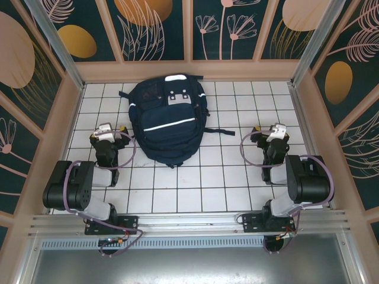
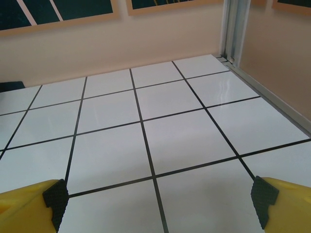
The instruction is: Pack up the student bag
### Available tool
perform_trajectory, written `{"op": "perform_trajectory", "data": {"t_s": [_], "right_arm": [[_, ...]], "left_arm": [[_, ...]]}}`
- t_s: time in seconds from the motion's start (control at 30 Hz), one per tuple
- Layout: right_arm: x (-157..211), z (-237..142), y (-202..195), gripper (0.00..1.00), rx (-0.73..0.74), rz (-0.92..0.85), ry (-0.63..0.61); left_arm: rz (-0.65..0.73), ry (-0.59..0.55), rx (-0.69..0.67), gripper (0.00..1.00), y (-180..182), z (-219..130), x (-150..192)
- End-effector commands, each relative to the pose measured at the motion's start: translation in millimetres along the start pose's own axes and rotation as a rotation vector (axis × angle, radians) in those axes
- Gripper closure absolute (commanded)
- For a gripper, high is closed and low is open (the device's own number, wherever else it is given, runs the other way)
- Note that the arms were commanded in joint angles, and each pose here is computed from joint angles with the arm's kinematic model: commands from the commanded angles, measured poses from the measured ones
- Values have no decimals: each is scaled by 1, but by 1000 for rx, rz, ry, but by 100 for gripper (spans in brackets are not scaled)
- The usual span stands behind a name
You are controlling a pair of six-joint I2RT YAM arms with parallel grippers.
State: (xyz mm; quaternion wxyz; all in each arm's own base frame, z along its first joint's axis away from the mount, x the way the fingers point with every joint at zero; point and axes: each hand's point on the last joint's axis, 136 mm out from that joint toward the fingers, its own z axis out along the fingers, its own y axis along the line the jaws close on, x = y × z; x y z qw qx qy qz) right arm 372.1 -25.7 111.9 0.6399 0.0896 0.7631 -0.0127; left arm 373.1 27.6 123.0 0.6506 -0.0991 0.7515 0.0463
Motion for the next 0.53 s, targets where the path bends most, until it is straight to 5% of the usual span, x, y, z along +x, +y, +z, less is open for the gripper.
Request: {"op": "perform_trajectory", "data": {"t_s": [0.0, 0.5], "right_arm": [[-11, -1, 6, 1, -30, 13, -47], [-11, -1, 6, 1, -31, 13, -50]], "left_arm": [[1, -61, 35, 1, -4, -2, -14], [4, -61, 35, 1, -5, -2, -13]]}}
